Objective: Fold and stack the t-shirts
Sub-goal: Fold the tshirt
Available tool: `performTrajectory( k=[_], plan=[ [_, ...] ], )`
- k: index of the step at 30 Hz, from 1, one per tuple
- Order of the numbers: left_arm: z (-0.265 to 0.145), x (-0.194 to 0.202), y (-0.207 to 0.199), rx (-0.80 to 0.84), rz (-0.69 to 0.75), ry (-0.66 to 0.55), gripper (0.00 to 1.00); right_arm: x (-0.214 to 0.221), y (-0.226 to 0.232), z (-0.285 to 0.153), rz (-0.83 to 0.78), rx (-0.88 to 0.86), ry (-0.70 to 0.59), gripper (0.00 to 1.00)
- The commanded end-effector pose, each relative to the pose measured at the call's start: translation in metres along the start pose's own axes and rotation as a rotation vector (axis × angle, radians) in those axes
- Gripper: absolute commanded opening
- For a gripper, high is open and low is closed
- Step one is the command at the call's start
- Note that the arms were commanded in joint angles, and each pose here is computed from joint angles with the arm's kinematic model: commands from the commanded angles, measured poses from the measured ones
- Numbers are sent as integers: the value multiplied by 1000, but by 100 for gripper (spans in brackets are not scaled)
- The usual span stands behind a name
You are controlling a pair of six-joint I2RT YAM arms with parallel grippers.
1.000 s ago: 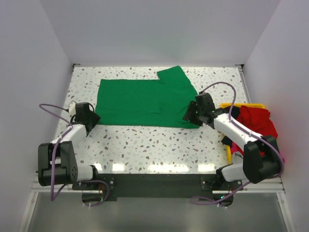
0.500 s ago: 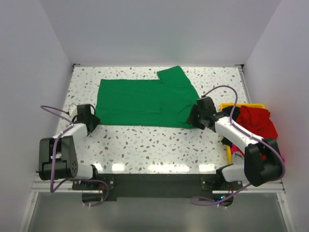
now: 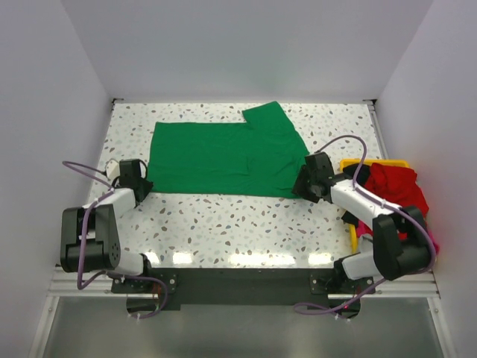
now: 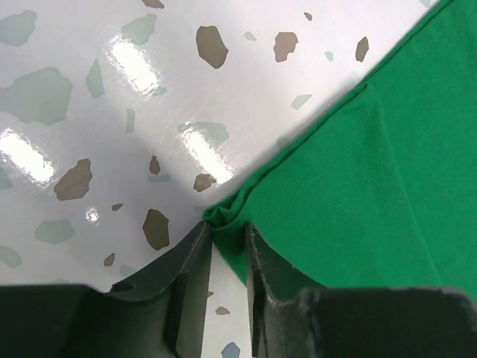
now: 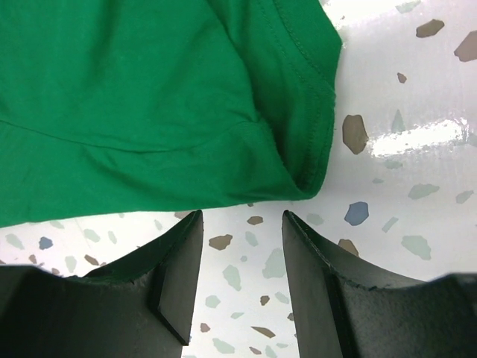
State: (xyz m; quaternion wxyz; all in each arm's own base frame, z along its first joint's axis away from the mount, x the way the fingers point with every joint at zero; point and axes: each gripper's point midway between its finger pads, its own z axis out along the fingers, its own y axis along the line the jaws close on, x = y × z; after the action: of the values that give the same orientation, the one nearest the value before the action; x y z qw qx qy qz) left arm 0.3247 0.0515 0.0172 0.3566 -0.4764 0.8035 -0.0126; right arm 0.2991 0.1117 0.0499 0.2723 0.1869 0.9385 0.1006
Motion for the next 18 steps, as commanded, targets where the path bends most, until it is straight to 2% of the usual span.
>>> performTrajectory(
  k=[1, 6, 13, 18],
  plan=[
    [5, 5, 9, -40, -2, 17, 28, -5, -9, 9, -4, 35, -38, 50],
    [7, 5, 6, -24, 0, 22, 17, 1, -19, 18, 2, 61, -24, 50],
    [6, 6, 4, -14, 7, 29, 8, 4, -24, 31, 17, 76, -24, 50],
    [6, 7, 4, -12, 12, 33, 2, -6, -25, 31, 24, 87, -73, 49]
  ],
)
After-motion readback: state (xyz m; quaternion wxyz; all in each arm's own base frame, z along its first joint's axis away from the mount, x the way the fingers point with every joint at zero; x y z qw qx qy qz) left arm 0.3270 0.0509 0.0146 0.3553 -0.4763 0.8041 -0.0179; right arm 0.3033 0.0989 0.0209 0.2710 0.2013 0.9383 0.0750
